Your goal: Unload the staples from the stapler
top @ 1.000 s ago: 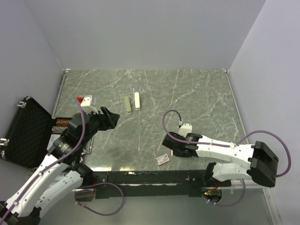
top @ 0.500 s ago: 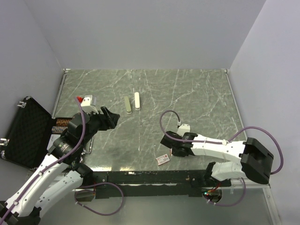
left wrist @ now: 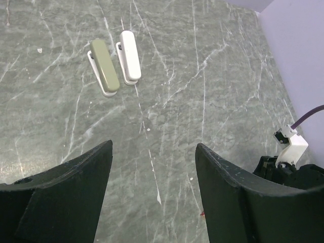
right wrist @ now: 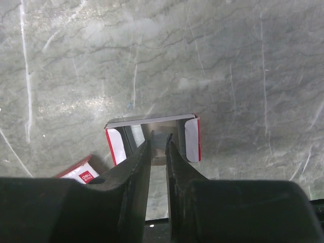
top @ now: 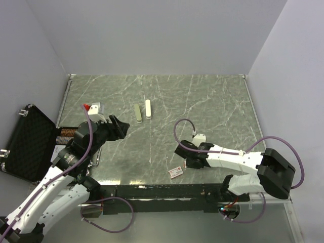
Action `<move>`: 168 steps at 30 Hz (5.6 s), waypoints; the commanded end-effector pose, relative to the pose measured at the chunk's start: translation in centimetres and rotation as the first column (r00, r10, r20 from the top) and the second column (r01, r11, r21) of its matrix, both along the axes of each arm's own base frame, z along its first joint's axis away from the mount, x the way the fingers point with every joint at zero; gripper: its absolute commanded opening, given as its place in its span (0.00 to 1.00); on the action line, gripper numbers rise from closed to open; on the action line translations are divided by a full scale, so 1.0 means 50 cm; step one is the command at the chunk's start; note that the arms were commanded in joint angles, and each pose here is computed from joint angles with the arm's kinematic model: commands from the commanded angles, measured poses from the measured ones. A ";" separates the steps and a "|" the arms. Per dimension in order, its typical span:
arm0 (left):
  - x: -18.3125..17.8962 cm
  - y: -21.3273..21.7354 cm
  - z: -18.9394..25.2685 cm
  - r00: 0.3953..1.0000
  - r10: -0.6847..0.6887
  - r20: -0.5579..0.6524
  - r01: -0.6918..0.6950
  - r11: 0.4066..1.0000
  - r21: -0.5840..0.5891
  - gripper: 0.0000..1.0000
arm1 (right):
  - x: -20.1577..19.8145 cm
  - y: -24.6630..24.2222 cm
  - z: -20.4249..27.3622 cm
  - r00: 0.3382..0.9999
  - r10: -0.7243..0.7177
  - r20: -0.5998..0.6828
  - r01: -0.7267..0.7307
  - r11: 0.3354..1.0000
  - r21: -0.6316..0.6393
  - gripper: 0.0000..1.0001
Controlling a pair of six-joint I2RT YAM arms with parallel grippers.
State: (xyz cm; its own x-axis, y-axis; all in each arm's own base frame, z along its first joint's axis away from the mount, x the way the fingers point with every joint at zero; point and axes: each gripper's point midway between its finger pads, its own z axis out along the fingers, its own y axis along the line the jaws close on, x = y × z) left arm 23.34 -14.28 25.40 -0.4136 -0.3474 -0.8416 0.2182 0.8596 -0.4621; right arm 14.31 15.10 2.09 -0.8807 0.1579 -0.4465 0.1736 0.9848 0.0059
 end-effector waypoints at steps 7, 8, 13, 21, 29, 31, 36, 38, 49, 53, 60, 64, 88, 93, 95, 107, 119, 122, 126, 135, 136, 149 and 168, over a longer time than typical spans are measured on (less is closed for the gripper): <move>0.003 -0.004 -0.003 1.000 -0.007 0.003 0.007 1.000 0.009 0.72 | 0.014 0.009 0.001 1.000 0.003 0.010 -0.003 1.000 0.001 0.31; 0.003 -0.004 -0.002 1.000 -0.009 0.004 0.009 1.000 0.008 0.72 | 0.014 0.008 0.004 1.000 0.003 0.013 -0.003 1.000 -0.003 0.31; 0.002 -0.005 -0.003 1.000 -0.010 0.004 0.010 1.000 0.008 0.72 | 0.014 0.005 0.016 1.000 -0.009 0.023 0.009 1.000 0.006 0.35; 0.005 -0.006 -0.003 1.000 -0.010 0.002 0.010 1.000 0.008 0.72 | 0.020 -0.002 0.064 0.997 -0.021 0.070 0.018 0.999 0.034 0.36; 0.004 -0.007 -0.001 1.000 -0.013 0.006 0.013 1.000 0.003 0.72 | 0.007 -0.022 0.076 0.997 -0.028 0.072 0.025 0.999 0.041 0.37; 0.003 -0.007 -0.002 1.000 -0.015 0.006 0.015 1.000 0.005 0.72 | -0.001 -0.030 0.067 0.998 -0.031 0.058 0.030 0.999 0.029 0.37; 0.003 -0.012 -0.003 1.000 -0.027 0.003 0.027 1.000 0.004 0.72 | -0.019 -0.059 0.043 0.997 -0.064 0.032 0.064 0.998 -0.009 0.37; 0.003 -0.013 -0.004 1.000 -0.029 0.001 0.029 1.000 0.003 0.72 | -0.020 -0.064 0.037 0.996 -0.081 0.030 0.081 0.997 -0.008 0.37; 0.004 -0.044 -0.030 0.995 -0.095 -0.043 0.095 0.995 -0.001 0.72 | -0.002 -0.065 0.019 0.994 -0.105 0.029 0.104 0.993 0.056 0.36; 0.002 -0.070 -0.057 0.986 -0.140 -0.090 0.137 0.990 -0.031 0.78 | -0.002 -0.053 0.008 0.995 -0.096 0.015 0.094 0.991 0.095 0.36; -0.015 -0.108 -0.117 0.968 -0.168 -0.187 0.163 0.986 -0.040 0.73 | 0.004 -0.052 0.016 0.996 -0.088 0.032 0.085 0.992 0.098 0.35; -0.041 -0.146 -0.152 0.948 -0.198 -0.249 0.193 0.980 -0.045 0.73 | 0.003 -0.052 0.018 0.995 -0.089 0.036 0.085 0.990 0.109 0.35; -0.227 -0.310 -0.380 0.792 -0.307 -0.527 0.391 0.919 0.054 0.61 | -0.010 -0.081 0.005 0.991 -0.126 0.038 0.122 0.989 0.082 0.34; -0.231 -0.331 -0.395 0.775 -0.327 -0.540 0.416 0.908 0.046 0.59 | -0.013 -0.080 -0.001 0.991 -0.132 0.032 0.129 0.988 0.087 0.33; -0.232 -0.338 -0.398 0.771 -0.332 -0.544 0.425 0.904 0.052 0.59 | -0.011 -0.077 -0.002 0.991 -0.130 0.033 0.127 0.987 0.094 0.33; -0.242 -0.355 -0.418 0.744 -0.352 -0.568 0.458 0.888 0.050 0.56 | -0.010 -0.062 -0.013 0.993 -0.111 0.025 0.107 0.987 0.120 0.33; -0.247 -0.363 -0.424 0.732 -0.361 -0.577 0.473 0.880 0.049 0.56 | -0.010 -0.059 -0.018 0.994 -0.107 0.024 0.103 0.987 0.125 0.27; -0.247 -0.367 -0.424 0.732 -0.364 -0.576 0.475 0.878 0.049 0.56 | -0.010 -0.059 -0.021 0.994 -0.107 0.021 0.104 0.987 0.120 0.25; -0.252 -0.369 -0.433 0.722 -0.368 -0.586 0.487 0.872 0.051 0.56 | -0.010 -0.057 -0.027 0.995 -0.100 0.015 0.098 0.988 0.116 0.23; -0.258 -0.369 -0.442 0.715 -0.368 -0.594 0.491 0.870 0.053 0.56 | -0.012 -0.055 -0.032 0.996 -0.094 0.011 0.092 0.988 0.122 0.11; -0.258 -0.369 -0.442 0.715 -0.367 -0.595 0.491 0.869 0.054 0.56 | -0.012 -0.055 -0.030 0.996 -0.093 0.014 0.090 0.988 0.124 0.08; -0.285 -0.377 -0.473 0.667 -0.384 -0.638 0.544 0.836 0.065 0.55 | -0.028 -0.058 -0.006 0.999 -0.013 0.029 0.011 0.996 0.085 0.00; -0.333 -0.338 -0.495 0.637 -0.360 -0.681 0.555 0.828 0.082 0.47 | -0.036 -0.040 -0.005 0.999 0.017 0.031 -0.018 1.000 0.023 0.00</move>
State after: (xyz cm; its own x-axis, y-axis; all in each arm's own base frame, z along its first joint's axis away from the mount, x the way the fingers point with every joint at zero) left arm 8.43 -33.12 2.67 -0.8881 0.1755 -0.4247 0.3791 0.8023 -0.4612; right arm 12.01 12.48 1.13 -0.8822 0.1380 -0.4501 0.1427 0.9895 0.0238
